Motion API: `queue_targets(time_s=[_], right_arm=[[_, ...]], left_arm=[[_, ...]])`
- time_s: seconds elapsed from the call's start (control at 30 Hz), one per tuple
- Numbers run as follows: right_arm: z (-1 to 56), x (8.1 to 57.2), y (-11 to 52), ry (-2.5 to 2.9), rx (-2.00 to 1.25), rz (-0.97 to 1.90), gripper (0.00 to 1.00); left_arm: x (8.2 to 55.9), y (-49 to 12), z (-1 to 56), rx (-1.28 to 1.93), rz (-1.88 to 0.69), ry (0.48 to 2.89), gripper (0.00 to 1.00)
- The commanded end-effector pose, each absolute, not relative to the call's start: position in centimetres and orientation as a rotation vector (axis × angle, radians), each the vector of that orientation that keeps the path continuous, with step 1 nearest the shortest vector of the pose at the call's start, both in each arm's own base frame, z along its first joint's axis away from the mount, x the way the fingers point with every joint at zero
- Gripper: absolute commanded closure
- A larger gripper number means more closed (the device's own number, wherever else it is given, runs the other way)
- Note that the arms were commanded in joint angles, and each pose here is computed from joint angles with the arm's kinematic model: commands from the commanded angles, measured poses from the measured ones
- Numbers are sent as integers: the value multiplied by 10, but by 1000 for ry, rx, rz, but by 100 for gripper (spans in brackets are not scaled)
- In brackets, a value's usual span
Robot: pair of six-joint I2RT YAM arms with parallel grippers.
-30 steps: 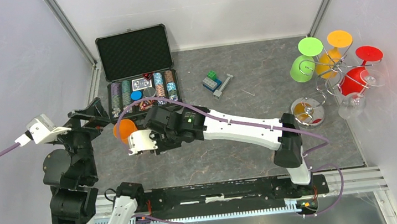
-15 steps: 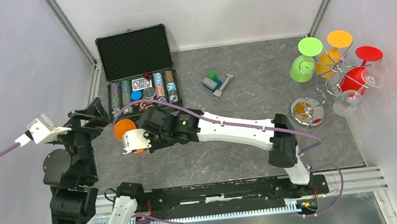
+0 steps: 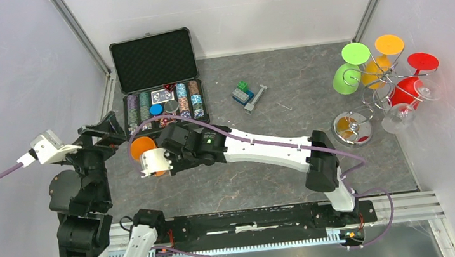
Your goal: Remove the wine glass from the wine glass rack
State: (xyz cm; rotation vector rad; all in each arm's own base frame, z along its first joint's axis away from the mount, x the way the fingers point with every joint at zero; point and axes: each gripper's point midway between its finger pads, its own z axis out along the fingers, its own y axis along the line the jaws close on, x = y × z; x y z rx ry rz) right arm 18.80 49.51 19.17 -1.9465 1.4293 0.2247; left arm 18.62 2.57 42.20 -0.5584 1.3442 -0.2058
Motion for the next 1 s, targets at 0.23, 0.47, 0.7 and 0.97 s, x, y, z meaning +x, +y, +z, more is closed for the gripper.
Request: queue_targets(time_s=[0.23, 0.47, 0.7, 0.97], right_arm=[[236, 150, 464, 1298, -2104, 381, 100], [226, 141, 460, 1302, -2161, 411, 100], [215, 150, 474, 1318, -2158, 378, 93], [219, 162, 489, 1314, -2098, 343, 72]], left_arm=[[189, 30, 435, -535, -159, 1330, 0], [198, 26, 430, -529, -165, 1352, 0], [201, 25, 425, -528, -164, 1366, 0], [203, 25, 423, -530, -154, 1373, 0]])
